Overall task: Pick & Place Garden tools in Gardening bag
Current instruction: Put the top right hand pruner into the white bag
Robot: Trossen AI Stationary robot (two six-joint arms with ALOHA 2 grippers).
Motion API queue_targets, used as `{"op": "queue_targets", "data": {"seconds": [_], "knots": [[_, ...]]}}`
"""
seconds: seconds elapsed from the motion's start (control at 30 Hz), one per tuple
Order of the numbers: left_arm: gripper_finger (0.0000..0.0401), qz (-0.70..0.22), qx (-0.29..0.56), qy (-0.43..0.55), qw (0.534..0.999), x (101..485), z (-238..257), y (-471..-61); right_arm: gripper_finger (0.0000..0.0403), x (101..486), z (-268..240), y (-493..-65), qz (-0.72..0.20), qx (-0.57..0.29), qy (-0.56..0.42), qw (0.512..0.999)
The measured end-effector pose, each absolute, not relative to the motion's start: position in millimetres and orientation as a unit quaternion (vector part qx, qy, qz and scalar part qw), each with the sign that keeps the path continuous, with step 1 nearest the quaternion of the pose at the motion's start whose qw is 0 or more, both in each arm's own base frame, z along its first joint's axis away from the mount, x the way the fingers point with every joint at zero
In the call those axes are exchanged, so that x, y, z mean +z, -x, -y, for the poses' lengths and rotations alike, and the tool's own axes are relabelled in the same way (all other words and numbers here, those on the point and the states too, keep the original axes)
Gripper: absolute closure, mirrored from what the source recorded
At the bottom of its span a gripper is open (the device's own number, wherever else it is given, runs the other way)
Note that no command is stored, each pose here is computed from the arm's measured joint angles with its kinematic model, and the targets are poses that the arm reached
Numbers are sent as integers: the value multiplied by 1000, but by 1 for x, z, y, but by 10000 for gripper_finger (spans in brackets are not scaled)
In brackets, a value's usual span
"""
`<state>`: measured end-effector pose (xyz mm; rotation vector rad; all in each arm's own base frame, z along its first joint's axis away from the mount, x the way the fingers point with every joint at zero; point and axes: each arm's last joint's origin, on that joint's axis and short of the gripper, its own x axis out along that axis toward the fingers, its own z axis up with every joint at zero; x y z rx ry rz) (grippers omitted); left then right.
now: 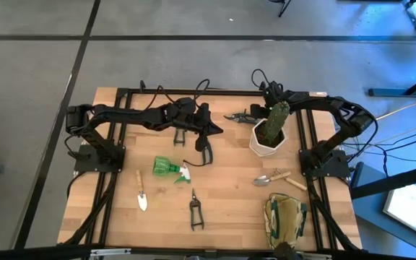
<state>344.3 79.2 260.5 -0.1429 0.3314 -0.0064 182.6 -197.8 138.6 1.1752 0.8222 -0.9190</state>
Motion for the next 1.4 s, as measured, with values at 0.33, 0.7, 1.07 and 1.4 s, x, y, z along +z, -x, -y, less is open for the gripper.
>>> {"op": "queue_targets", "data": {"seconds": [0.33, 0.7, 1.07, 1.4], "knots": [[396, -165, -3, 71, 984, 260, -79, -344, 380, 141, 199, -185, -355, -399, -519, 668], [397, -164, -3, 71, 984, 261, -79, -344, 380, 142, 198, -191, -344, -389, -516, 682], [399, -165, -3, 71, 984, 260, -79, -344, 380, 140, 196, -185, -367, -399, -520, 660], [395, -166, -3, 70, 984, 260, -79, -344, 380, 139, 195, -184, -375, -396, -520, 658]]}}
